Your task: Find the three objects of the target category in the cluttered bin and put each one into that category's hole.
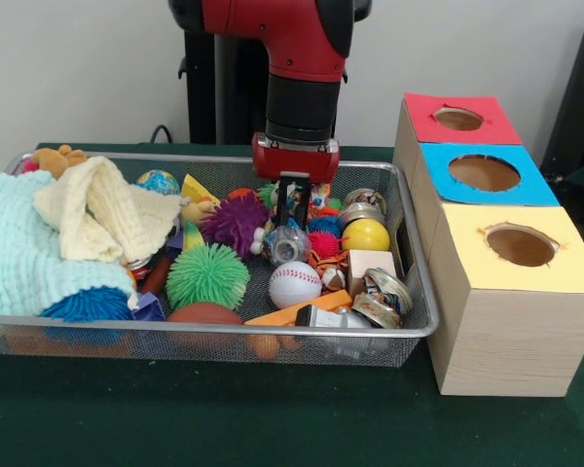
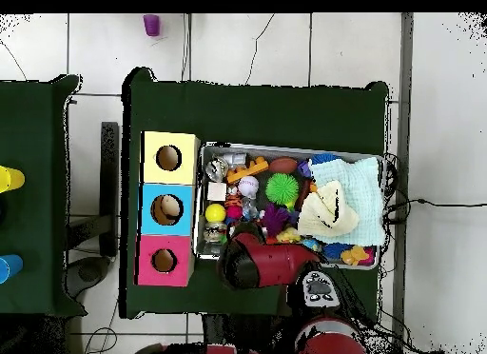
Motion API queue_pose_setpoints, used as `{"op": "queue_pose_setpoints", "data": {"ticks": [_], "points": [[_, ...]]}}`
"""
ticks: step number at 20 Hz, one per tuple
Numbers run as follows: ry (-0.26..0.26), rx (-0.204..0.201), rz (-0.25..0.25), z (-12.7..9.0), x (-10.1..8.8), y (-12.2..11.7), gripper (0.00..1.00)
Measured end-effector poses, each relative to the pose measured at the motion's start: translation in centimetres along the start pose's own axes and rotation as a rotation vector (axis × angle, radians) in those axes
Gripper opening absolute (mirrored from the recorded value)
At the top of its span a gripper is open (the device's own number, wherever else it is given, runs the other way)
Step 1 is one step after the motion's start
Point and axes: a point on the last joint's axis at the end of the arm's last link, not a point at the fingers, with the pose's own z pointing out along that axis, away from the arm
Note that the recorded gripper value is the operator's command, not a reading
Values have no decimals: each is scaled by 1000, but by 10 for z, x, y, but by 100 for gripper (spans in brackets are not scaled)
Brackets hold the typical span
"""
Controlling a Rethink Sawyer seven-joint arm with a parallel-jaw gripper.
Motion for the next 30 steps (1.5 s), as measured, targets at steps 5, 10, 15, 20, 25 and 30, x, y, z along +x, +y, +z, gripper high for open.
{"op": "queue_pose_setpoints", "data": {"ticks": [5, 10, 15, 20, 25, 30], "points": [[6, 2, 22, -20, 2, 0, 0], [68, 12, 63, -59, 8, 0, 0], [146, 15, 89, -82, 19, 1, 0], [188, 10, 103, -91, 30, 4, 0], [185, 6, 112, -94, 28, 7, 0], [179, -7, 149, -98, 21, 13, 0]]}}
